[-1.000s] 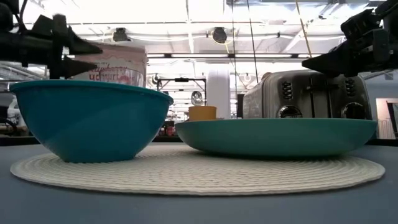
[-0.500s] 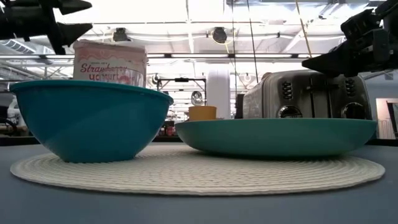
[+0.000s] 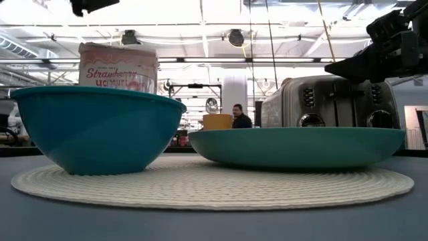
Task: Arrange a breakfast setting
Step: Pour the cereal from the cereal box into the blue bowl
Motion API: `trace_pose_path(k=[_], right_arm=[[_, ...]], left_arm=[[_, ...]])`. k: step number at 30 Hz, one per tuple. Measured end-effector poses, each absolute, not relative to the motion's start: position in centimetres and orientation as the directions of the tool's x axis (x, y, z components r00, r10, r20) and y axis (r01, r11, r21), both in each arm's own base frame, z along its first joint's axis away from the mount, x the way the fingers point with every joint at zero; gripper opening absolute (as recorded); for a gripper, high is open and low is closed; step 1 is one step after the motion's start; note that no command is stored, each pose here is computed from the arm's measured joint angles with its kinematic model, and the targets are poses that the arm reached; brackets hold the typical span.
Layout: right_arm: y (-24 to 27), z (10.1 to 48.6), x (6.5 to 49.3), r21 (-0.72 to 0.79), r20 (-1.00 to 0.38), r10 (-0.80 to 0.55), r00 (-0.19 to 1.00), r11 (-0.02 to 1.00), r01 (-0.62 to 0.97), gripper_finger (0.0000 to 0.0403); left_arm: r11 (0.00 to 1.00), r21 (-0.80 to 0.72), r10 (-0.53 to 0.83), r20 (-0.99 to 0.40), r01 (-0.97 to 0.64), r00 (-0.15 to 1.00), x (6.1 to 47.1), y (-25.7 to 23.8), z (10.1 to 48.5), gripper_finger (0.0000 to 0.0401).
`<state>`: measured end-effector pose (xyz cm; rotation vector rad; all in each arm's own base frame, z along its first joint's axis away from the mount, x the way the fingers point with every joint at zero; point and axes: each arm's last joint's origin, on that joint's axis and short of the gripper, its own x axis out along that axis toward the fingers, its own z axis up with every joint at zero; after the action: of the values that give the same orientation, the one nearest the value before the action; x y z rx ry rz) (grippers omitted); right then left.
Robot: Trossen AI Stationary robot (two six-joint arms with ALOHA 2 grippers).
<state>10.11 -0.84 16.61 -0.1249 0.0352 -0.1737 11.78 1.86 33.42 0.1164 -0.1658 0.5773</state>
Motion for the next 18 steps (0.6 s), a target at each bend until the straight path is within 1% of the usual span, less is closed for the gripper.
trace_pose_path(k=[5,9,12,18], right_arm=[[-0.8,16.6,10.1,-0.127,-0.024,-0.175,0.984,0.977,0.17,0.0009],[-0.8,16.6,10.1,-0.127,-0.024,-0.175,0.984,0.977,0.17,0.0009],[-0.8,16.6,10.1,-0.127,-0.024,-0.175,0.984,0.977,0.17,0.0009],[-0.8,16.6,10.1,-0.121,-0.024,-0.175,0.984,0.978,0.171,0.0009]], left_arm=[[0.77,0.155,0.621,0.041,-0.619,0.783,13.0,3.1,36.4,0.0301],[0.721,0.221,0.683,-0.069,-0.657,0.727,13.8,4.4,37.8,0.0301],[0.689,0.27,0.721,-0.156,-0.673,0.675,14.4,5.4,38.3,0.0301],[0.684,0.322,0.729,-0.346,-0.655,0.591,15.1,7.3,38.2,0.03]])
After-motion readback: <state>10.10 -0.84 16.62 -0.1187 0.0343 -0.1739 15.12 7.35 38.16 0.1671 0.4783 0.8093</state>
